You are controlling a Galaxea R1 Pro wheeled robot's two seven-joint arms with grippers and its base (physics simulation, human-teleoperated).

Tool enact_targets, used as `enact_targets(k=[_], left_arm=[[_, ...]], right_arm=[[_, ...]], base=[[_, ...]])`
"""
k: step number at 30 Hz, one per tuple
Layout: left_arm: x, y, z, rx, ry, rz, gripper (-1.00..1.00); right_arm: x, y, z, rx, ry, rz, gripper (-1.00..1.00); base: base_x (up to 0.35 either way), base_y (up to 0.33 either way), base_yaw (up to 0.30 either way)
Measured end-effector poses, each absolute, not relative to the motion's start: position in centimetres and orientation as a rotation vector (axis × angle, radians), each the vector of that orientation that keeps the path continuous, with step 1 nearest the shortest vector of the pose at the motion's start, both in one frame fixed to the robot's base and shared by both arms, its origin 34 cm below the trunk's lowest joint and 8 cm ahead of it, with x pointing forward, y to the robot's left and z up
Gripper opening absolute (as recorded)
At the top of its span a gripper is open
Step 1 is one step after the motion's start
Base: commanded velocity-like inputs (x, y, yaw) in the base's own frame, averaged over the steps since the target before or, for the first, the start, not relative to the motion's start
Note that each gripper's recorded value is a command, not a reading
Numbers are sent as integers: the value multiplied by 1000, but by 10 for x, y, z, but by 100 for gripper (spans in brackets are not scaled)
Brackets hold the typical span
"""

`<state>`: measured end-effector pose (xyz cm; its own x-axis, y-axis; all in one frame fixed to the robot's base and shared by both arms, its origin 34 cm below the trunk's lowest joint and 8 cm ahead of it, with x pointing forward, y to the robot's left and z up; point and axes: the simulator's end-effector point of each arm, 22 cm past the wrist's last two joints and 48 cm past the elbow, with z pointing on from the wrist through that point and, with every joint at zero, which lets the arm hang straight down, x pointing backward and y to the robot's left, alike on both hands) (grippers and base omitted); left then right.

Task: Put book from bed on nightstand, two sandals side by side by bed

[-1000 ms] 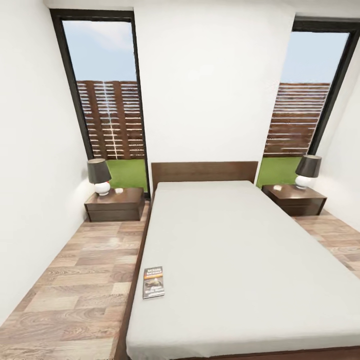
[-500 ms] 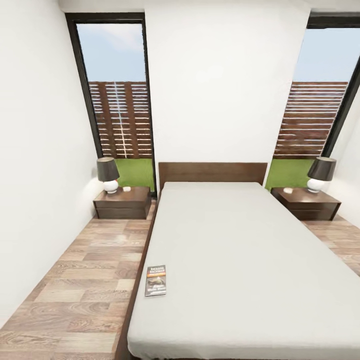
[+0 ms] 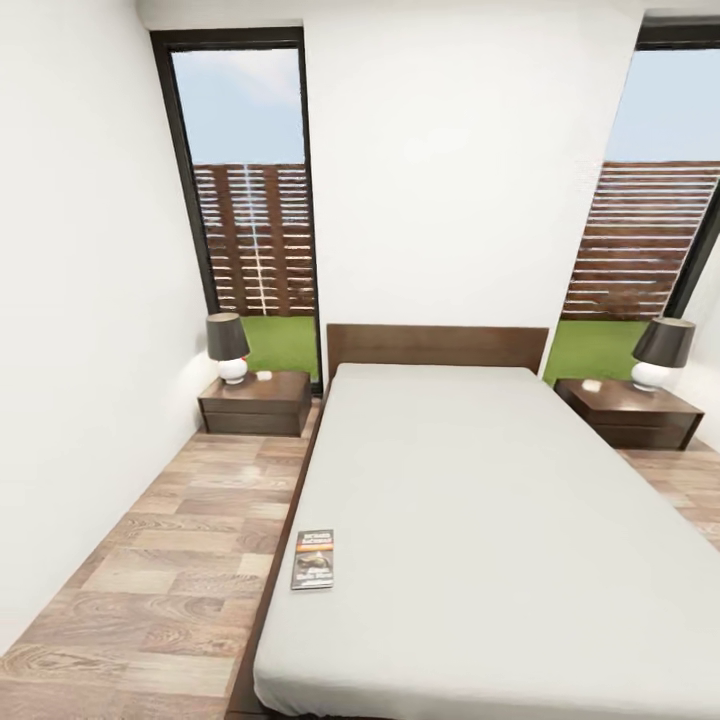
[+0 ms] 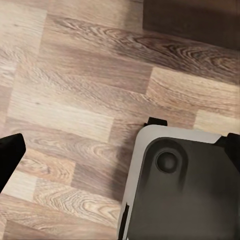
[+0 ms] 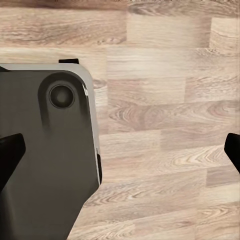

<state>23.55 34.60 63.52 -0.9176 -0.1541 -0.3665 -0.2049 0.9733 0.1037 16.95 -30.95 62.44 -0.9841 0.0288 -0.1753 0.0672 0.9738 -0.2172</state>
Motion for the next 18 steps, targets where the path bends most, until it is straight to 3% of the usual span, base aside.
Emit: enact_targets(k=[18], left_arm=[[235, 346, 635, -260, 2759, 199, 100]], right_arm=[[169, -309, 624, 72, 2950, -333, 100]], base=[[61, 7, 7]])
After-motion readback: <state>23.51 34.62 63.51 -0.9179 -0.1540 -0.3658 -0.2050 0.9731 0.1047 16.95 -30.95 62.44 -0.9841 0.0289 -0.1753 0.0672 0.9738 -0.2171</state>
